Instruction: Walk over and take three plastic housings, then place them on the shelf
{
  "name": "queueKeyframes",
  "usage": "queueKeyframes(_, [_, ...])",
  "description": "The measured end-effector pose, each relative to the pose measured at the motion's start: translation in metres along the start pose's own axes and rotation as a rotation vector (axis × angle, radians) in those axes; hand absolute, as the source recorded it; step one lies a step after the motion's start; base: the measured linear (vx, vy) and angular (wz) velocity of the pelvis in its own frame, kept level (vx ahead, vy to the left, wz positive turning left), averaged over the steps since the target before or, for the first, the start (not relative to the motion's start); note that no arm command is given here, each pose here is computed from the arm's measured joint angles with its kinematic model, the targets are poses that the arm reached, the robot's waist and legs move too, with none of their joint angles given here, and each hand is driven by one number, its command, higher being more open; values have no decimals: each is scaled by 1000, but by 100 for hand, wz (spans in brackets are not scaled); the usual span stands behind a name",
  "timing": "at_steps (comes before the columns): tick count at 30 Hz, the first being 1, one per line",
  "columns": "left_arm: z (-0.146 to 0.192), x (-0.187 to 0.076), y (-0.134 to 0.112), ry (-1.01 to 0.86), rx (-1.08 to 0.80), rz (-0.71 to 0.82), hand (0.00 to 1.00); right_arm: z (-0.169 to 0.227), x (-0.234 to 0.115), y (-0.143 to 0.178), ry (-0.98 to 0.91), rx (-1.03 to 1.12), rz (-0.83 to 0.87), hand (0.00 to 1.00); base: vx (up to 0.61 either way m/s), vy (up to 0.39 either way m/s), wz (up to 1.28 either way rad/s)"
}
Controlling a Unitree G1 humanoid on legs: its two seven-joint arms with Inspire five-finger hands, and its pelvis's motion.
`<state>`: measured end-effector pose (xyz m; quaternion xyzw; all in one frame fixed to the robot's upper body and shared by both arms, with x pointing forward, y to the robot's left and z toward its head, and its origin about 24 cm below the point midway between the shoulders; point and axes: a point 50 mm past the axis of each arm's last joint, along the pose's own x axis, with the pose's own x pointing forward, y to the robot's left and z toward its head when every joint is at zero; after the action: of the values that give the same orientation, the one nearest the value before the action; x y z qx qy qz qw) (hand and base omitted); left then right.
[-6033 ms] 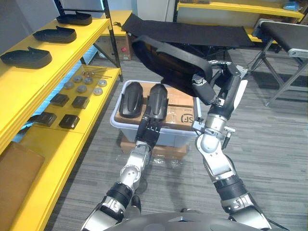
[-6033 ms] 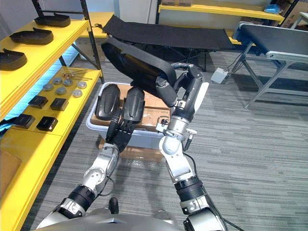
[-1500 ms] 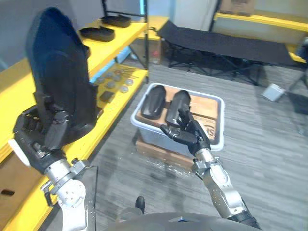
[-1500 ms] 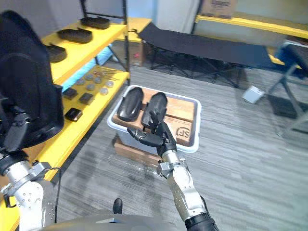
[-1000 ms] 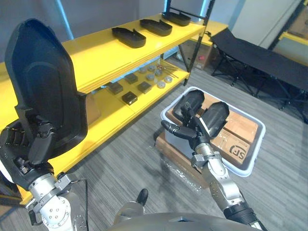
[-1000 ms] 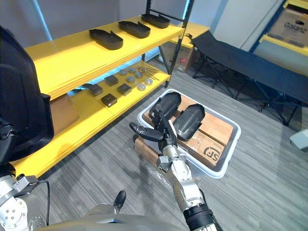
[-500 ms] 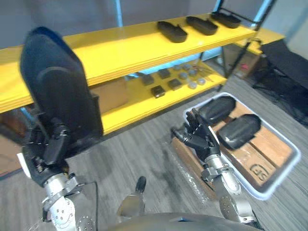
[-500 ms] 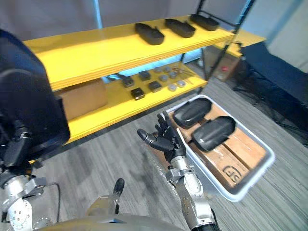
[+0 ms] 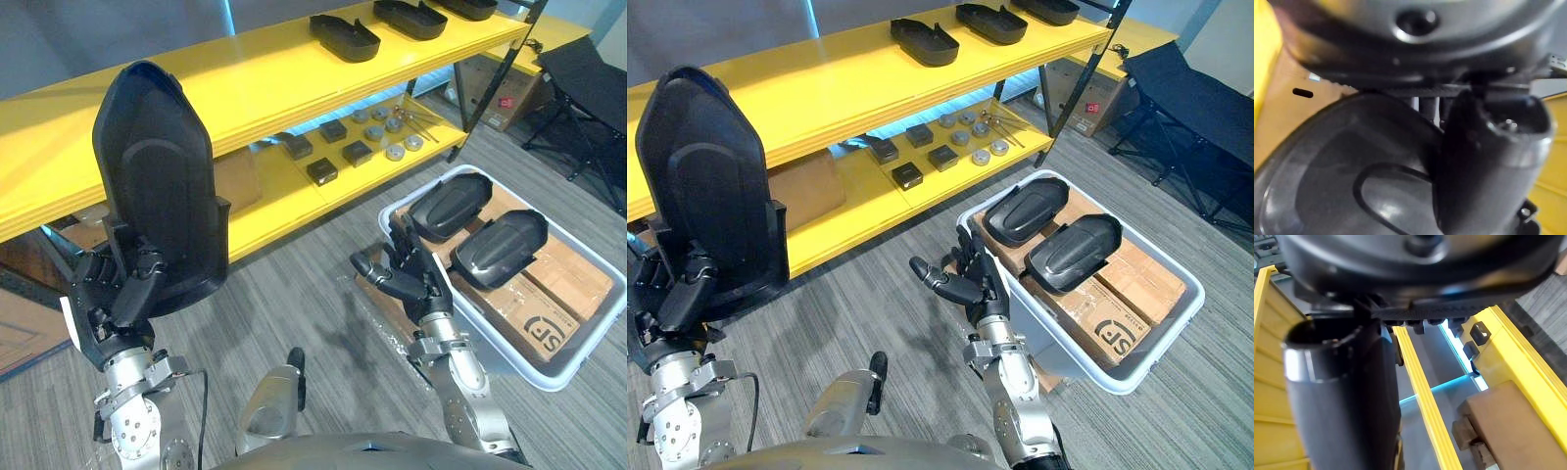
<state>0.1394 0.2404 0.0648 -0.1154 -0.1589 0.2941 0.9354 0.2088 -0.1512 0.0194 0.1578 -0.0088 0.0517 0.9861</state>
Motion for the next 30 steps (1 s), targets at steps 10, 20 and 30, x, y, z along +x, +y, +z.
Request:
queueKeyframes(10, [9,21,-17,-82,-3,-57,0,4,5,-4,-48,88,-71,100,290,158,26])
queueKeyframes(20, [1,19,-39,-43,-90,-70,0,37,1,-21,-185,51,-146,100,241,-54,62])
queueKeyframes(30, [-6,10,-35,12,-118,-66,0,77,10,-34,-293,-139,-67,100,222,-265,61])
